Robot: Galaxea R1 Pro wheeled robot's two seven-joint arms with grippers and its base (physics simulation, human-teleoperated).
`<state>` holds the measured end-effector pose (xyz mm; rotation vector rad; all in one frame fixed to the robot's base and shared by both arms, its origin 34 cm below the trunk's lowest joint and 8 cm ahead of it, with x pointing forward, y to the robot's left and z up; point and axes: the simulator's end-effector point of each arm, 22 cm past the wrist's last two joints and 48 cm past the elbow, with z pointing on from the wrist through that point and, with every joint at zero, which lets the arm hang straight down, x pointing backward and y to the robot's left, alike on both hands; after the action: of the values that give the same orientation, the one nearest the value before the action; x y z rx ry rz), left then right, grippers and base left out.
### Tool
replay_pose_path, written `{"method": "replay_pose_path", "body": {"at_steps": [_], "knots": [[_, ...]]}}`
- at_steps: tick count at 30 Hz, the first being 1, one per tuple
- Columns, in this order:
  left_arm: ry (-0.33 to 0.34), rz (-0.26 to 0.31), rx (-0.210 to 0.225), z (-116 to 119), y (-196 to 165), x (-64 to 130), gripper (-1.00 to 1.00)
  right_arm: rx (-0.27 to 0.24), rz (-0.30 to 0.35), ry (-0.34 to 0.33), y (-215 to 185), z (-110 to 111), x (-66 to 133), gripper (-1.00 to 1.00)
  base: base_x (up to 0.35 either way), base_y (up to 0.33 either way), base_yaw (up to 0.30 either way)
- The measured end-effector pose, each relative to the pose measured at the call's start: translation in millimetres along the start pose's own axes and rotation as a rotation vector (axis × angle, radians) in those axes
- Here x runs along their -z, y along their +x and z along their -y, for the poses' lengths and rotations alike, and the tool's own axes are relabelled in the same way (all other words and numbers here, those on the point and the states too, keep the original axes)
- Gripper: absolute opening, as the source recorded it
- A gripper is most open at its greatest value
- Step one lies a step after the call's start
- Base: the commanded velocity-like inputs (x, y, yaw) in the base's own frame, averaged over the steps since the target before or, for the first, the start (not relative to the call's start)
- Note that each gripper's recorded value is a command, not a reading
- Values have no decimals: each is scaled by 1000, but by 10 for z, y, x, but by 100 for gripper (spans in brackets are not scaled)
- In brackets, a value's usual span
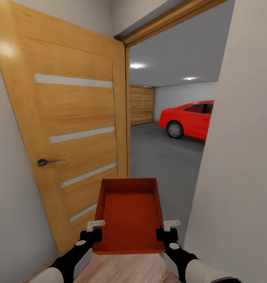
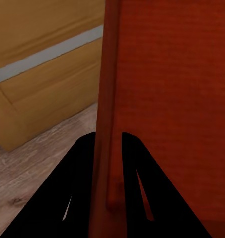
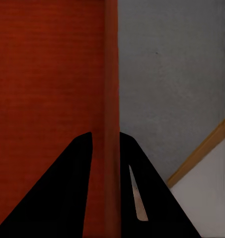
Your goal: Move the two storage containers from the living room to the garage. In the garage, place one container on the floor and stack the other container on top of it (either order is fine).
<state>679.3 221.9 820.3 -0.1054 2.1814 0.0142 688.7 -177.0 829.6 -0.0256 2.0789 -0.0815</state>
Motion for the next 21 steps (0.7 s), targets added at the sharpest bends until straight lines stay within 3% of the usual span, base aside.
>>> {"method": "replay_pose_path", "body": {"at_steps": [7, 15, 21], "knots": [[0, 0, 1, 0, 0, 1, -100, 0, 0, 0, -1, 0, 1, -100, 179, 246, -277], [0, 0, 1, 0, 2, 2, -100, 1, 0, -1, 0, 0, 1, -100, 192, 266, -47], [0, 0, 3, 2, 11, 1, -100, 3, 0, 0, -1, 3, 1, -100, 195, 267, -219]]}}
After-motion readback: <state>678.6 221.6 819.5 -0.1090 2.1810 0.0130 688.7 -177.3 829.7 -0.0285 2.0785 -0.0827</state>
